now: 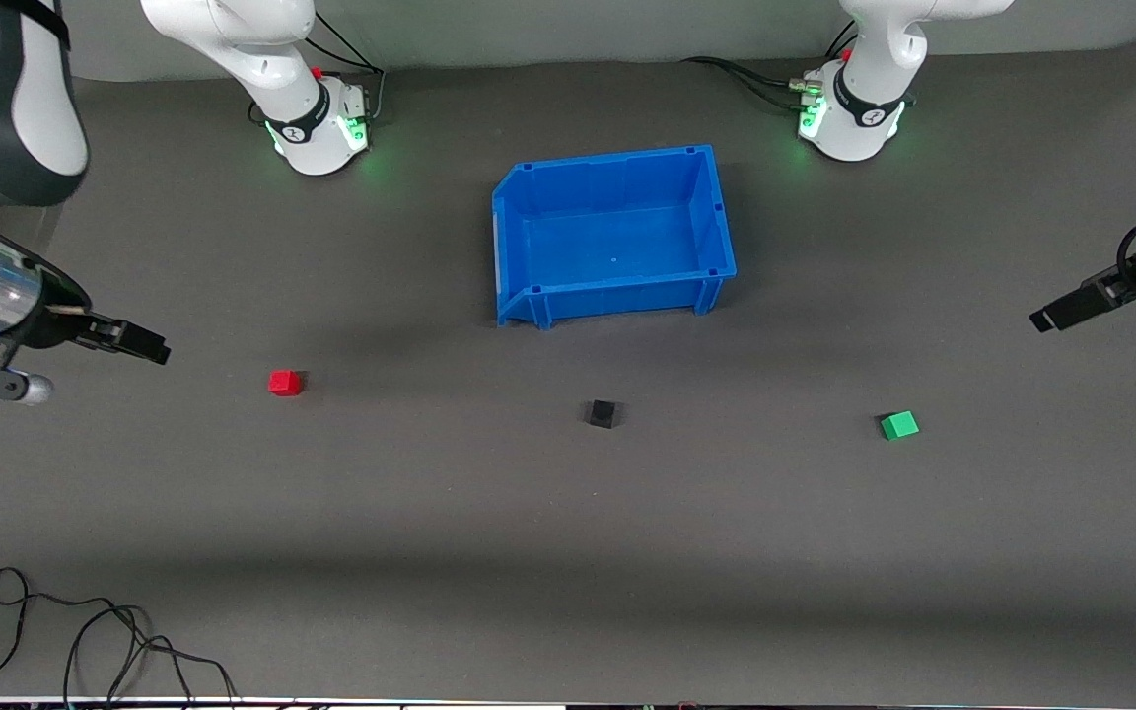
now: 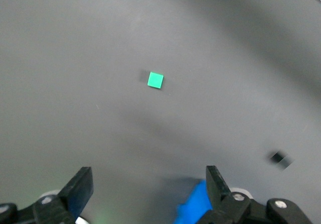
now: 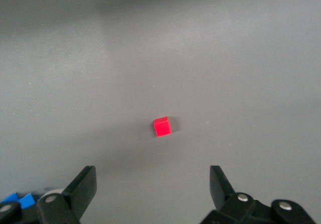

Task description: Attach green and red cubes to black cube

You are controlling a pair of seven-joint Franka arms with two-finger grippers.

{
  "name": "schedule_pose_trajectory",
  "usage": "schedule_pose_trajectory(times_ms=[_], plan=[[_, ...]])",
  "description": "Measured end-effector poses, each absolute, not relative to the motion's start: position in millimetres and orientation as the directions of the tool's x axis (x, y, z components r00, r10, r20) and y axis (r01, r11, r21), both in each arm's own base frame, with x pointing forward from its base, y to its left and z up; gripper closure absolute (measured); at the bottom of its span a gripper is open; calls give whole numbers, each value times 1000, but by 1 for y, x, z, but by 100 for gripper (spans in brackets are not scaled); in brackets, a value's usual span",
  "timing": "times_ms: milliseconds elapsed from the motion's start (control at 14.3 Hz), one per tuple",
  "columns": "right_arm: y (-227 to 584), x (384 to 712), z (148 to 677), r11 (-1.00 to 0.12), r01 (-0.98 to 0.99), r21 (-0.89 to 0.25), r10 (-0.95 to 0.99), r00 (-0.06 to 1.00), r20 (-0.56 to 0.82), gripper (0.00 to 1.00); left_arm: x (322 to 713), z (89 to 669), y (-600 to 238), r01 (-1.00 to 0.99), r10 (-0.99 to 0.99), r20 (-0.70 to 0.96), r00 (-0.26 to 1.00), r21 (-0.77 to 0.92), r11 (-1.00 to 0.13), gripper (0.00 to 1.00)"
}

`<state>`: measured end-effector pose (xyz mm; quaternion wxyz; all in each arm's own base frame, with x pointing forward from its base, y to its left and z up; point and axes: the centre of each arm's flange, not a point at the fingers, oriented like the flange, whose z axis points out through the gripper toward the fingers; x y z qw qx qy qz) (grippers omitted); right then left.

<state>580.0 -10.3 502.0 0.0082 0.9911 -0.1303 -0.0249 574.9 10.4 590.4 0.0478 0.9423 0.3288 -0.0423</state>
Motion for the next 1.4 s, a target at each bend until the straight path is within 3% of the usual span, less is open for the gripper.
schedule_pose_trajectory(times_ms=[280, 561, 911, 1401], plan=[[-9, 568, 463, -868, -492, 71, -497, 861, -107, 0, 580, 579, 11, 910, 898, -162, 410, 2, -415, 0], [-5, 558, 437, -649, -748, 139, -761, 640, -107, 0, 579, 570, 40, 984, 938, -307, 160, -24, -176, 0], [-6, 551, 385, -284, -943, 171, -959, 283, -31, 0, 580, 514, 79, 993, 906, -420, 56, -74, -96, 0], [-13, 542, 290, -160, -952, 262, -987, 158, -28, 5, 583, 384, 101, 997, 861, -508, 43, -28, -66, 0]])
